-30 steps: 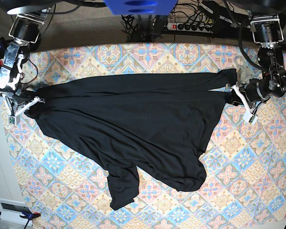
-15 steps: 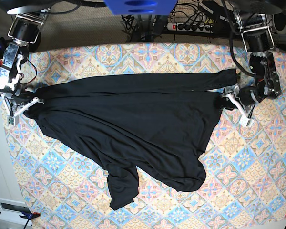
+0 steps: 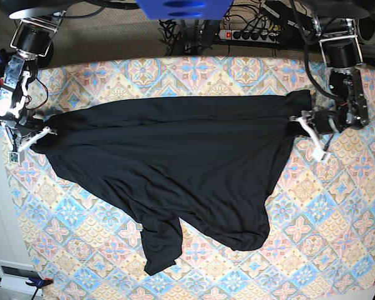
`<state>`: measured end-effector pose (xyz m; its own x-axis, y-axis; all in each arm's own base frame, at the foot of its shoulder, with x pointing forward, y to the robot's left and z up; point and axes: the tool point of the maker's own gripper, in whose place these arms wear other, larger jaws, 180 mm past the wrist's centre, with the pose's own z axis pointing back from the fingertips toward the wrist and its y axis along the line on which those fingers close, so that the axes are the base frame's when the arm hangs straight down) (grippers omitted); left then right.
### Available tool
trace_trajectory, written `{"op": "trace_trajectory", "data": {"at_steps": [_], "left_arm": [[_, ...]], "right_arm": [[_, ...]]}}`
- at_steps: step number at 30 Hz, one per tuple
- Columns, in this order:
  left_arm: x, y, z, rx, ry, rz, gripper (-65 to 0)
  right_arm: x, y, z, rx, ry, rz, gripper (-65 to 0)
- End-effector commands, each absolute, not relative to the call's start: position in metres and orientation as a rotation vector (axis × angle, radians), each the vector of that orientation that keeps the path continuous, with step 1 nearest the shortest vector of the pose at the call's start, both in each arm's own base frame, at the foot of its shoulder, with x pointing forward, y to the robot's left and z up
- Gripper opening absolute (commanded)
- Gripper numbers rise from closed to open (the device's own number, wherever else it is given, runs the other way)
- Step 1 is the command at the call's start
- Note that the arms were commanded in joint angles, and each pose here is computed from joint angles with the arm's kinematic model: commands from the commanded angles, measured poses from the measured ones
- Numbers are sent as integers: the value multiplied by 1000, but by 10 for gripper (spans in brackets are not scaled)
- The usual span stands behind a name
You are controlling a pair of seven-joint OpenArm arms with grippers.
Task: Layout the t-shirt on the table in an organized manner, then fold the t-shirt properly
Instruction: 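Stretch the shirt taut between both grippers and lay it down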
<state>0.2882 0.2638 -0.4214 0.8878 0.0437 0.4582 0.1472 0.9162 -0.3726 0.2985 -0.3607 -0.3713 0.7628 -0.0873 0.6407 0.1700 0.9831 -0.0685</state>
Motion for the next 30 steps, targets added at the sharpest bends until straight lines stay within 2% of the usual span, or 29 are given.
{"op": "trace_trajectory", "data": {"at_steps": [1, 7, 11, 21, 28, 30], "left_arm": [[289, 297, -410, -338, -495, -25, -650], [261, 364, -379, -207, -574, 77, -650], [241, 359, -378, -172, -551, 19, -650], [200, 357, -395, -154, -457, -1, -650], [211, 375, -376, -111, -497, -1, -648], [225, 377, -359, -81, -532, -45, -611]], "right_arm": [[309, -369, -353, -150, -744, -126, -650], [302, -368, -359, -146, -690, -129, -650], [303, -364, -349, -154, -691, -108, -650], [265, -351, -354, -184, -581, -43, -649], [263, -351, -356, -184, -572, -42, -649], [263, -351, -356, -184, -573, -41, -648]]}}
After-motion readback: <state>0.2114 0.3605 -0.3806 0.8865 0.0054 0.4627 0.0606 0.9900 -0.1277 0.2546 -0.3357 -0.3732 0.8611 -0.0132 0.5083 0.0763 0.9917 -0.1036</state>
